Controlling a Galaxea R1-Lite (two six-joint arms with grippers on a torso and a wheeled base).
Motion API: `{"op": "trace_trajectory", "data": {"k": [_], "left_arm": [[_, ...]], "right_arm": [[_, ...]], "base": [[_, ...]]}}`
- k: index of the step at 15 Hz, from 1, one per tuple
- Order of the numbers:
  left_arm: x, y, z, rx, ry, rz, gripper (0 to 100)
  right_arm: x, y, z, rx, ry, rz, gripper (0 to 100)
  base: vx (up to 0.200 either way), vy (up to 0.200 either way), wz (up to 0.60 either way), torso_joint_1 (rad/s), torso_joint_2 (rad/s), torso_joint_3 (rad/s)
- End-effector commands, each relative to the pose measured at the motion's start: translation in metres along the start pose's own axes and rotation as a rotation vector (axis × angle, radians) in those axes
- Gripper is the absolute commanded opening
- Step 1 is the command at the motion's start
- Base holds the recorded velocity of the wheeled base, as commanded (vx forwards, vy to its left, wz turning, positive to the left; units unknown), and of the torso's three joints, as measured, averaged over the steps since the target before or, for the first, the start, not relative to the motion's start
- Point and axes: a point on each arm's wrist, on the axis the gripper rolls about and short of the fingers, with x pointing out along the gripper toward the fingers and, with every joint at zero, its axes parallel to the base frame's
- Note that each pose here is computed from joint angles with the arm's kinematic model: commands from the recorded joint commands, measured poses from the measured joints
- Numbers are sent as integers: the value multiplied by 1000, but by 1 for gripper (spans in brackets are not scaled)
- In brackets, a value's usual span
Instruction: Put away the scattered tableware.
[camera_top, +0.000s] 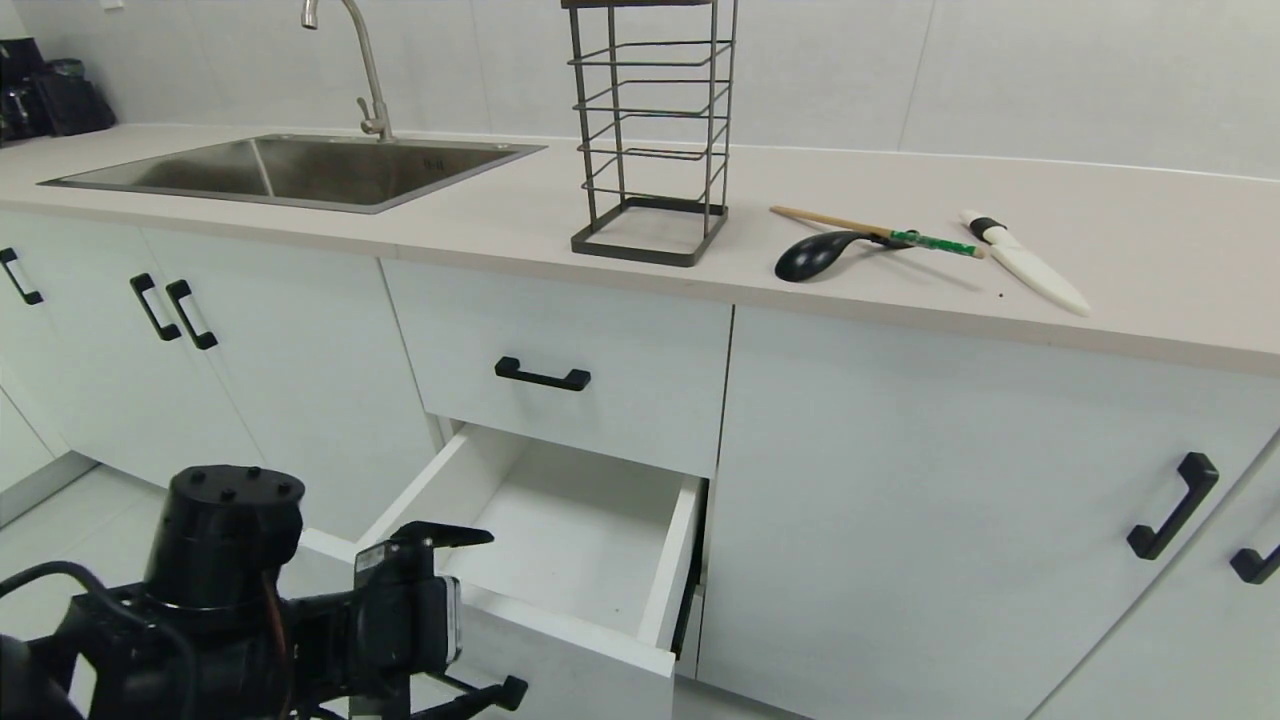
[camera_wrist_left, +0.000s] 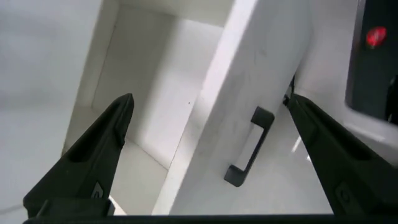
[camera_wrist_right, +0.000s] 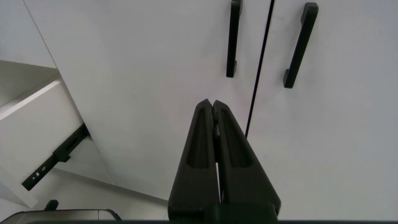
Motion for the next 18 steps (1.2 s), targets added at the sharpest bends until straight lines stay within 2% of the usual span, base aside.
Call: {"op": "trace_trajectory", "data": {"k": [1,2,3,4,5,7,9,10,13,15,17,18], "left_arm": [[-29,15,21,-223,-119,152,100],[-39,21,24,-384,-160,211,100],[-50,26,23,-523,-191,288,100],[-58,29,19,-601,-200,338,100],[-68,30,9,-641,-183,408,100],[-81,21,-7,-652,-126,487,100],[-93,9,-20,-615,-49,568,100],[-104,-1,-27,-580,-7,629,100],[-115,-24,-36,-541,53,691,100],[-121,-36,-34,-518,45,726,100],[-130,-49,-31,-475,30,789,100],[-132,-51,-29,-454,29,803,100]], "right_arm": [[0,0,0,0,3,1,0],[0,0,0,0,1,1,0],[0,0,0,0,3,1,0],[0,0,0,0,1,1,0],[0,0,0,0,-1,1,0],[0,0,0,0,1,1,0],[0,0,0,0,3,1,0],[0,0,0,0,1,1,0],[0,0,0,0,1,1,0],[0,0,0,0,1,1,0],[0,0,0,0,1,1,0],[0,0,0,0,1,1,0]], "base": [[0,0,0,0,0,0],[0,0,0,0,0,0],[0,0,0,0,0,0],[0,0,0,0,0,0],[0,0,0,0,0,0],[0,0,0,0,0,0],[0,0,0,0,0,0],[0,0,0,0,0,0],[0,0,0,0,0,0],[0,0,0,0,0,0],[0,0,0,0,0,0],[0,0,0,0,0,0]]}}
